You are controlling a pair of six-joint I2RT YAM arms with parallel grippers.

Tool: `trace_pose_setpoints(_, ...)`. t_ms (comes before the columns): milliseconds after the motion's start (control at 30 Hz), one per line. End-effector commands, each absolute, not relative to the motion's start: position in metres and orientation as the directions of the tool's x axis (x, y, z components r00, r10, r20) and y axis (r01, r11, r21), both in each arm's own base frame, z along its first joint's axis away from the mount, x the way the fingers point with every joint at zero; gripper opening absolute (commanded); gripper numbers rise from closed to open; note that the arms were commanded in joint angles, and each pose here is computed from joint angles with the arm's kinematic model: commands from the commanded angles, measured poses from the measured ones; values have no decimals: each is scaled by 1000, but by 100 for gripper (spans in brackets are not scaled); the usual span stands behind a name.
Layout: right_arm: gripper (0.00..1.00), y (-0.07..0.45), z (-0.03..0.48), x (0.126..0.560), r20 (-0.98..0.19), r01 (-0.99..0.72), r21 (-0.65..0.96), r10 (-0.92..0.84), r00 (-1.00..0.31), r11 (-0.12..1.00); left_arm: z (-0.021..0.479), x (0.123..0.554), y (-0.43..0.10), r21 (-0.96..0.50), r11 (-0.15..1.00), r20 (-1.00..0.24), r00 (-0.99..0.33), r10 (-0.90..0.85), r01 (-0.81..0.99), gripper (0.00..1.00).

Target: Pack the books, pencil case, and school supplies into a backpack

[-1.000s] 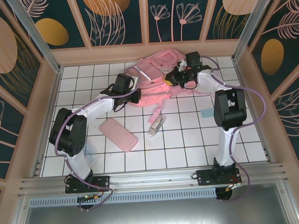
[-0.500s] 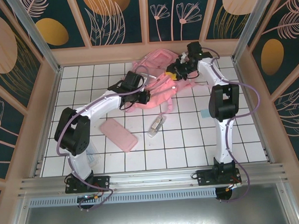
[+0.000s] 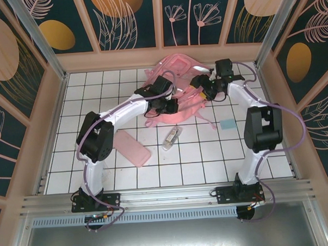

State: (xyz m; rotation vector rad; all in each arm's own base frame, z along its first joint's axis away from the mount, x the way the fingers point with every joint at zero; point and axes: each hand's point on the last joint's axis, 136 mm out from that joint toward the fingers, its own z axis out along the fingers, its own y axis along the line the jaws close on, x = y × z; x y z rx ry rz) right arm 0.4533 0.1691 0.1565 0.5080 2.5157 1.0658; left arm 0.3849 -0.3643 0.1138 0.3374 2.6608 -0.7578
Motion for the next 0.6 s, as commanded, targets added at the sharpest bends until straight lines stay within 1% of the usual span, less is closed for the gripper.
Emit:
trace_pose_setpoints(0,72,204,168,451,-170,137,829,478,-862,543,141,412,-383,-519,791,-488,-872,36,323,0)
trace_pose_setpoints(33,72,216,166,449,-149,138,846,476,-867,515,142,411,-385,-519,790,-490,-871,38,327,0)
trace_pose_setpoints(133,71,240,148,448,-84,173,859,466,-881,483,140,407,-388,-509,796,-489,-871,47,329,0)
trace_pose_setpoints(167,67,247,143,448,-65,182,865,462,-885,469,139,407,-386,-505,799,-489,-871,47,326,0)
trace_pose_setpoints(233,53,255,133,449,-35,200,872,464,-885,447,136,406,-382,-488,813,-490,-870,48,319,0)
trace_pose_setpoints(267,50,254,129,449,-23,213,872,472,-881,440,135,406,-380,-478,820,-492,-869,47,316,0)
trace_pose_setpoints(300,43,253,128,450,-23,215,875,482,-876,434,133,405,-377,-470,826,-491,-870,48,311,0)
trace_pose_setpoints(333,31,251,129,451,-35,214,873,494,-869,438,132,405,-375,-461,831,-493,-868,51,311,0)
trace_pose_setpoints(367,16,248,128,452,-45,216,866,502,-864,450,129,405,-372,-448,839,-494,-868,56,309,0)
trace_pose_setpoints(400,0,243,129,453,-56,217,862,512,-857,458,125,404,-367,-429,850,-493,-868,62,305,0)
trace_pose_setpoints(467,0,235,135,454,-69,209,871,531,-845,445,114,406,-352,-372,882,-496,-865,74,288,0)
trace_pose_setpoints(500,0,231,140,454,-77,201,875,537,-840,440,105,409,-338,-337,905,-491,-868,68,261,0)
trace_pose_setpoints(567,0,225,148,455,-97,185,875,535,-839,448,87,414,-308,-311,928,-463,-886,40,204,0)
